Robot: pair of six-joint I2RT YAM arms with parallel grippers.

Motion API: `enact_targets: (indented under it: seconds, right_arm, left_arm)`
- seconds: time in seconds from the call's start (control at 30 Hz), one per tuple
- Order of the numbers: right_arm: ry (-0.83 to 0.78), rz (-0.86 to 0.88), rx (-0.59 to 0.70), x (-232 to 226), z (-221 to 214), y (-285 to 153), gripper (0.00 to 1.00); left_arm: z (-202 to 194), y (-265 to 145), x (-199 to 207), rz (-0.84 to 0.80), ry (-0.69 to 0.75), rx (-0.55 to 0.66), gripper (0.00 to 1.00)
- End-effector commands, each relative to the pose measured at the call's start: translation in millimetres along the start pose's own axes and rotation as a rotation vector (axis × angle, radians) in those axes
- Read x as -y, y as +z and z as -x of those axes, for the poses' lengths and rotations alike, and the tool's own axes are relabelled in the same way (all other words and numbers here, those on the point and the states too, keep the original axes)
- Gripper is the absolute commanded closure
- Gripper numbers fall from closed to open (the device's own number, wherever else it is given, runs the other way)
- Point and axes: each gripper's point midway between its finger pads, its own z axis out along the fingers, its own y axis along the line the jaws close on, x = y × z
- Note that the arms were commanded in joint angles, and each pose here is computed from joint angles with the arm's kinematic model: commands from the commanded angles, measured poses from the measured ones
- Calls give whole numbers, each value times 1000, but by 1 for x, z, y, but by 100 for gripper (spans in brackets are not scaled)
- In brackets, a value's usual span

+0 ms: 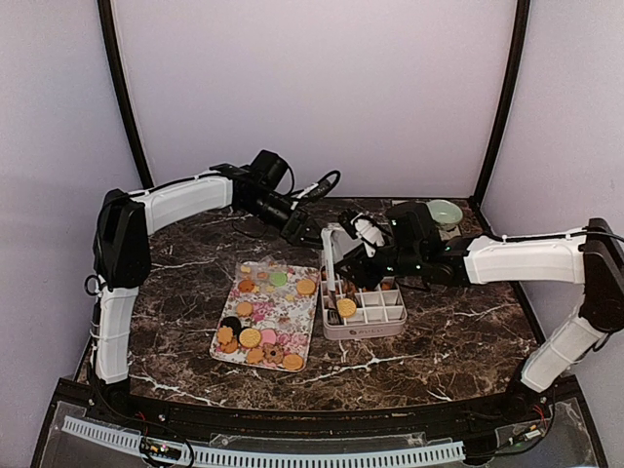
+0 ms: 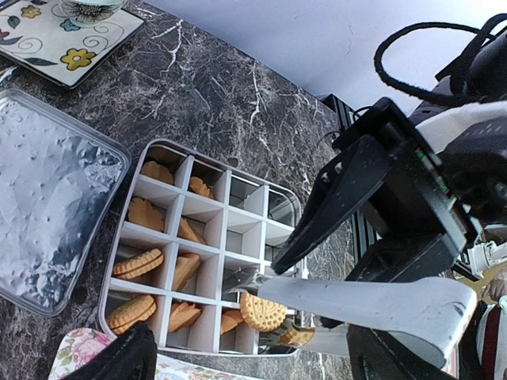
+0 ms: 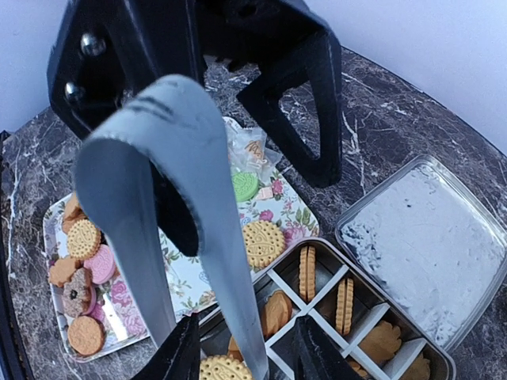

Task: Pack the cookies
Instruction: Pick up the clamp from the packing box.

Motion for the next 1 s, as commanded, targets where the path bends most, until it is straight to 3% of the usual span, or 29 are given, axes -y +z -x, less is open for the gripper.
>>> enact_targets:
  seconds: [0.0,0.17,0.3,0.4,0.97]
  right_arm:
    - [-58,-13,49,5,15,6,61]
    - [-78,-13,54,7,17,9,72]
    - [-83,-3,56,6,20,10,92]
    - [-87,-8,57,6,18,8,100]
    - [-106,-151,259,20,72,-51,100]
  left_arm:
    - [8,-8,12,-9,40,-2,15]
    - [7,-8,14,-13,43,-7,15]
    - [7,-9,16,-17,42,-10,15]
    - [7,-10,17,-13,50,-15,15]
    - [-18,-31,29,58,62,-135,1]
